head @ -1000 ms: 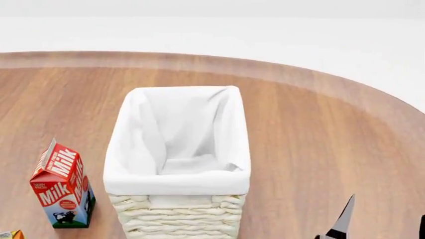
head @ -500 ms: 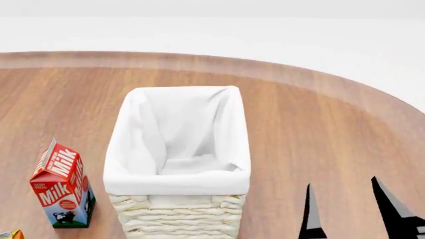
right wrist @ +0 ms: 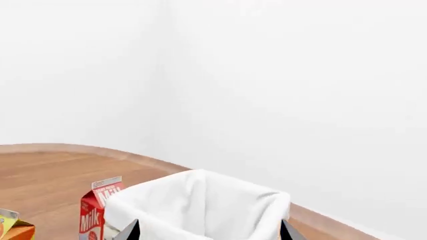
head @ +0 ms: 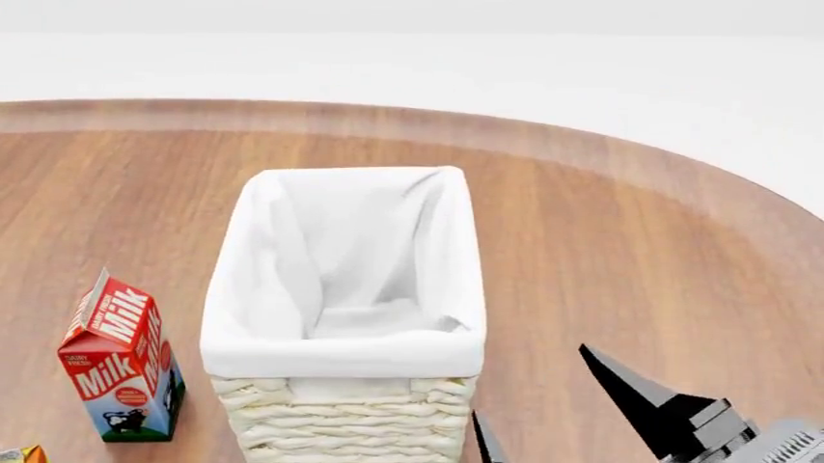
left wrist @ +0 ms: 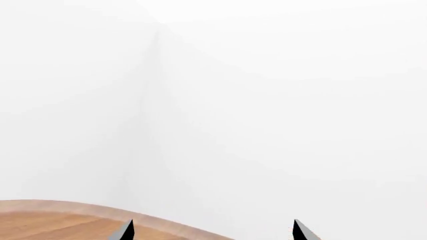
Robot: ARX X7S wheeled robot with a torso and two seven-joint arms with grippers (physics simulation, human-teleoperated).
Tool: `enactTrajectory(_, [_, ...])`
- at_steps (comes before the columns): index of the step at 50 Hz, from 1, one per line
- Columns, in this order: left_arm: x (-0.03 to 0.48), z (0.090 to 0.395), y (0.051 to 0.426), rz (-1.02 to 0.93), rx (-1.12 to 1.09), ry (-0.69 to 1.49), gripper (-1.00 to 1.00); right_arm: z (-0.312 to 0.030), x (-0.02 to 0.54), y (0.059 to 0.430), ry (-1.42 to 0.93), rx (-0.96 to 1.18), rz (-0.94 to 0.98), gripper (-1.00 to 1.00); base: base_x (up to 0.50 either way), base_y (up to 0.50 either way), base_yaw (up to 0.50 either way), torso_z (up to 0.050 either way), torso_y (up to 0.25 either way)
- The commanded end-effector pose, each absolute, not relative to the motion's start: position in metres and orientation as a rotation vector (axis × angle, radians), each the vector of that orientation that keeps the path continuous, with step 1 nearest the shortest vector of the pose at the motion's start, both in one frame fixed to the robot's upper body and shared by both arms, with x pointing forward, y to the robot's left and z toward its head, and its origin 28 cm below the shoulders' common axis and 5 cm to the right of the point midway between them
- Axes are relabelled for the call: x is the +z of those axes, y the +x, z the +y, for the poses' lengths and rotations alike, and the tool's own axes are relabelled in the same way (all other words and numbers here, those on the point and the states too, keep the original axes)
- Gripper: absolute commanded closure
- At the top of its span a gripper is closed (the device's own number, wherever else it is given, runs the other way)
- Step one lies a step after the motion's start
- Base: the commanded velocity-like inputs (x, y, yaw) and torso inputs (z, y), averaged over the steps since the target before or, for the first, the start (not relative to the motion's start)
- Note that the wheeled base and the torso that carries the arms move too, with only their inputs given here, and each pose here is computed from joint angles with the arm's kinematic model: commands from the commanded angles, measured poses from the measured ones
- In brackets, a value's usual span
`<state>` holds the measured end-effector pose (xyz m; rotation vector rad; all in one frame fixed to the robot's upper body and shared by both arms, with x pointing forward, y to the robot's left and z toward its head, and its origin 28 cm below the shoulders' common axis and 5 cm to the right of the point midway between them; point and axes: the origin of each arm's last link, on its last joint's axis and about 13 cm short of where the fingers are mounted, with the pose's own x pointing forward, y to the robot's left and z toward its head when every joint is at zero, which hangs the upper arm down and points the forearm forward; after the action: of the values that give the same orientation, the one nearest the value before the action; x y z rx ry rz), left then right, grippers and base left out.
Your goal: Pick up the alphabet soup, and put it in the basket.
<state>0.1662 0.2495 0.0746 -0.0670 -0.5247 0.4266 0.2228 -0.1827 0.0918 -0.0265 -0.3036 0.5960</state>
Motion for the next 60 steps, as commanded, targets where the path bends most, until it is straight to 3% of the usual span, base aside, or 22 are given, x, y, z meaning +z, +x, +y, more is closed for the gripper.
enactTrajectory(1, [0.075, 0.25, 0.166, -0.525, 0.427, -0.066, -1.0, -0.175, 0.095, 0.221, -0.046, 0.753, -0.293, -1.0, 0.0, 0.0, 0.0, 0.0, 0.0])
enactTrajectory(41, [0.074, 0.251, 0.165, -0.528, 0.427, -0.065, -1.0, -0.159, 0.094, 0.21, 0.016, 1.043, -0.197, -1.0, 0.0, 0.0, 0.0, 0.0, 0.0])
enactTrajectory(60, [0.076, 0.251, 0.164, -0.529, 0.43, -0.067, -1.0, -0.147, 0.091, 0.183, -0.059, 1.202, -0.2, -1.0, 0.0, 0.0, 0.0, 0.0, 0.0])
